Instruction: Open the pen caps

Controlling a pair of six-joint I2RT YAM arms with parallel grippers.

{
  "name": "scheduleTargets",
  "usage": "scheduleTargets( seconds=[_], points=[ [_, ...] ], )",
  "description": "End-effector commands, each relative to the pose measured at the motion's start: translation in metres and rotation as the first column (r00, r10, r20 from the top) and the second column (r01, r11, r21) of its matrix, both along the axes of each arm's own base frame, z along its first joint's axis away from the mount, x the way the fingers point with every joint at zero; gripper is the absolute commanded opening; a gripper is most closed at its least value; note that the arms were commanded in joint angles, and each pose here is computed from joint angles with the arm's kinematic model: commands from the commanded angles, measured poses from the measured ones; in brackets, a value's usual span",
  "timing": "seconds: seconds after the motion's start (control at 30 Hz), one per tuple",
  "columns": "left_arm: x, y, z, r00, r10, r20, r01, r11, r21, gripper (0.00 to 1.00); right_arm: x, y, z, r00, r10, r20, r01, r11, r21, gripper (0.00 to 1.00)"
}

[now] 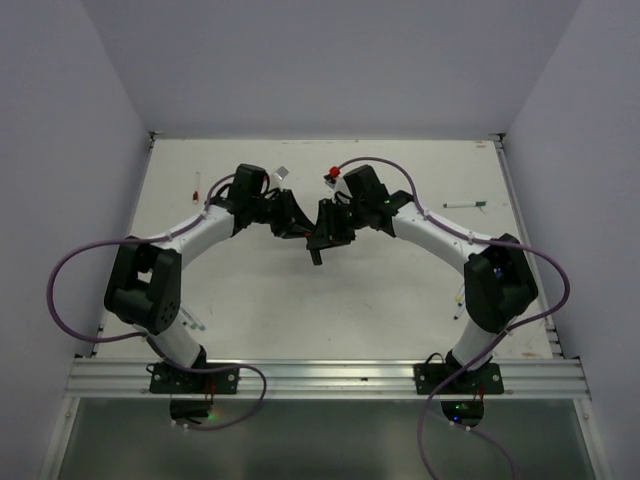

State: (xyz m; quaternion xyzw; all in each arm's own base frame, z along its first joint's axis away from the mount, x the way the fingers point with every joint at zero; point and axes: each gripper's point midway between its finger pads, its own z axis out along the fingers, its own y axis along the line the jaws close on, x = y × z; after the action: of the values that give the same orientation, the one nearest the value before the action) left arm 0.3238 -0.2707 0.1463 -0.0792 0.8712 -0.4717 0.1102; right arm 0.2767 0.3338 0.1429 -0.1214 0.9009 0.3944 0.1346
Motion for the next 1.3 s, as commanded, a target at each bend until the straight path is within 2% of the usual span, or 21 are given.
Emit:
scheduleTargets(
  seconds=[0.0,0.07,0.17,0.23,0.4,0.47,0.53,0.6,0.73,0.87,1.0,1.13,1.27],
  points=[
    [0.056,0.010,0.079,0.919,0.114,0.377,-0.086,0.992,-0.090,0.00,-0.072,-0.011,-0.005,0.966,0.132,-0.223,-0.138,0.990,-0.011,0.00],
    [0.066,0.019,0.078,0.904,0.163,0.395,-0.156,0.986,-0.050,0.00,-0.075,-0.025,-0.016,0.962,0.117,-0.246,-0.146,0.984,-0.104,0.00],
    [0.070,0.038,0.061,0.910,0.241,0.338,-0.276,0.959,0.059,0.00,-0.066,-0.050,-0.032,0.983,0.065,-0.170,-0.112,0.951,-0.287,0.00],
    [0.071,0.052,0.048,0.909,0.301,0.288,-0.350,0.927,0.137,0.00,-0.060,-0.067,-0.037,0.993,0.058,-0.104,-0.096,0.906,-0.412,0.00],
    [0.068,0.052,0.039,0.914,0.352,0.202,-0.379,0.917,0.121,0.00,-0.066,-0.071,-0.042,0.993,0.068,-0.096,-0.102,0.904,-0.414,0.00],
    [0.070,0.047,0.041,0.917,0.354,0.182,-0.370,0.927,0.062,0.00,-0.075,-0.059,-0.038,0.986,0.106,-0.126,-0.143,0.931,-0.336,0.00],
    [0.070,0.044,0.040,0.925,0.340,0.170,-0.350,0.936,0.033,0.00,-0.076,-0.053,-0.035,0.988,0.096,-0.119,-0.128,0.948,-0.292,0.00],
    [0.071,0.044,0.033,0.935,0.315,0.165,-0.331,0.941,0.077,0.00,-0.064,-0.061,-0.041,0.993,0.049,-0.105,-0.083,0.934,-0.348,0.00],
    [0.060,0.060,0.003,0.960,0.238,0.146,-0.270,0.925,0.268,0.00,-0.035,-0.071,-0.057,0.994,-0.035,-0.108,-0.012,0.914,-0.405,0.00],
    [0.027,0.072,-0.041,0.986,0.167,0.014,-0.156,0.884,0.440,0.00,0.006,-0.073,-0.066,0.994,-0.088,-0.059,0.054,0.896,-0.441,0.00],
    [0.010,0.061,-0.056,0.997,0.075,-0.007,-0.064,0.897,0.436,0.00,0.043,-0.081,-0.077,0.990,-0.144,-0.002,0.125,0.866,-0.484,0.00],
    [-0.003,0.037,-0.060,0.999,-0.052,-0.007,0.051,0.932,0.358,0.00,0.074,-0.088,-0.083,0.983,-0.174,0.060,0.180,0.848,-0.498,0.00],
    [-0.004,0.018,-0.065,0.992,-0.121,0.033,0.107,0.954,0.279,0.00,0.090,-0.087,-0.091,0.979,-0.191,0.074,0.202,0.845,-0.495,0.00]
  ],
)
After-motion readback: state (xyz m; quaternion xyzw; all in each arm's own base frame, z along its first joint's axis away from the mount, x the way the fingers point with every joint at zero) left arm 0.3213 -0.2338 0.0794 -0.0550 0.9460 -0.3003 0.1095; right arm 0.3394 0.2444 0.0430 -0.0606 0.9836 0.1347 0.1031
